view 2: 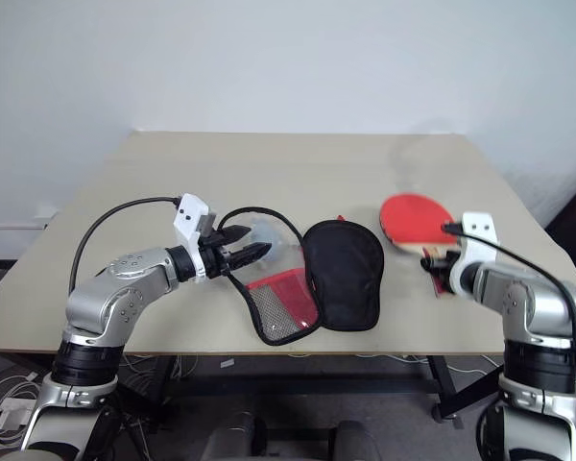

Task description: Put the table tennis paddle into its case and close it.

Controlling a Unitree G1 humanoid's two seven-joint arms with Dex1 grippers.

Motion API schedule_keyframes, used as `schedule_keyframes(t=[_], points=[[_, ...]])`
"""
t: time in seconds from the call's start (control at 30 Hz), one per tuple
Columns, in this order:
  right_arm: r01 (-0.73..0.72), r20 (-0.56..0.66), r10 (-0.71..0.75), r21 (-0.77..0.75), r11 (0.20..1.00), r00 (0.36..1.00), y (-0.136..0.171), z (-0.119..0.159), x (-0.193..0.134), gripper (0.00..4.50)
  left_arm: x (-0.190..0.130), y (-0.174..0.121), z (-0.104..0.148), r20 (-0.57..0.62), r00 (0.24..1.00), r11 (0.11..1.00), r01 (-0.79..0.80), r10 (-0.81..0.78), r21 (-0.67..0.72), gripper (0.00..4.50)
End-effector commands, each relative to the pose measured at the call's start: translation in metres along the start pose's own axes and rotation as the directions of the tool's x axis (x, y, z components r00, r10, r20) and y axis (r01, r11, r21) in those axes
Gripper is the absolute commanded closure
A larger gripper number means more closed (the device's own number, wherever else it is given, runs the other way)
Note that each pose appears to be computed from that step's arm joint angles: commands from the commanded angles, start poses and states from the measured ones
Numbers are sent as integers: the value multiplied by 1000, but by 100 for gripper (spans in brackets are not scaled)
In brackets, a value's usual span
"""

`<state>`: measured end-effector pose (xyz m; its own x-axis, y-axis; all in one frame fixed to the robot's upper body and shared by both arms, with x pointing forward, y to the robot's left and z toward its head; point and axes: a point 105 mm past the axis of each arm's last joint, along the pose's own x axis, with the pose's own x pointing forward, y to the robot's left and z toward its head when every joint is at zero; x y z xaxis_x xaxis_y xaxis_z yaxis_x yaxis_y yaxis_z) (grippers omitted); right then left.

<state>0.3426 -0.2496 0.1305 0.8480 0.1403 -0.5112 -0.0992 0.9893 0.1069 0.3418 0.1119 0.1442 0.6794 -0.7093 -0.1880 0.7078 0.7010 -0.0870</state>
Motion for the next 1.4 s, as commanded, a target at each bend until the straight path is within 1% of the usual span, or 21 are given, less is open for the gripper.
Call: schedule_keyframes(t=[0.03, 0.17, 0.2, 0.3, 0.47, 0.57, 0.7, 0.8, 0.97, 1.13, 1.4], points=[[-30, 101, 30, -2, 1000, 994, 17, 31, -11, 332, -7, 10, 26, 62, 998, 999, -33, 31, 31, 101], [-102, 75, 101, 10, 995, 992, 56, 32, -4, 332, -16, 24, 27, 45, 996, 995, -78, 76, 62, 101], [-107, 68, 105, 20, 994, 992, 61, 31, -2, 332, -17, 26, 27, 44, 996, 994, -84, 81, 64, 101], [-147, 36, 145, 96, 984, 989, 85, 20, 4, 332, -19, 30, 29, 47, 994, 993, -100, 97, 62, 101], [-174, -22, 178, 134, 976, 984, 105, -3, 8, 332, -18, 25, 24, 39, 995, 994, -89, 87, 58, 101], [-200, -32, 207, 151, 968, 978, 117, -11, 8, 332, -17, 24, 22, 33, 996, 995, -84, 82, 53, 101], [-199, -54, 210, 163, 966, 976, 122, -22, 9, 332, -17, 24, 21, 29, 996, 995, -84, 82, 54, 101], [-171, -90, 189, 177, 969, 978, 121, -37, 10, 332, -16, 24, 21, 26, 996, 995, -81, 80, 56, 101], [-135, -123, 161, 197, 971, 979, 118, -51, 11, 332, -14, 25, 20, 22, 997, 995, -80, 79, 57, 101], [-113, -143, 143, 199, 973, 979, 117, -57, 11, 332, -12, 23, 21, 24, 997, 996, -72, 70, 60, 101], [-36, -187, 66, 162, 986, 980, 103, -63, 15, 332, -11, 22, 20, 26, 998, 996, -66, 65, 59, 101]])
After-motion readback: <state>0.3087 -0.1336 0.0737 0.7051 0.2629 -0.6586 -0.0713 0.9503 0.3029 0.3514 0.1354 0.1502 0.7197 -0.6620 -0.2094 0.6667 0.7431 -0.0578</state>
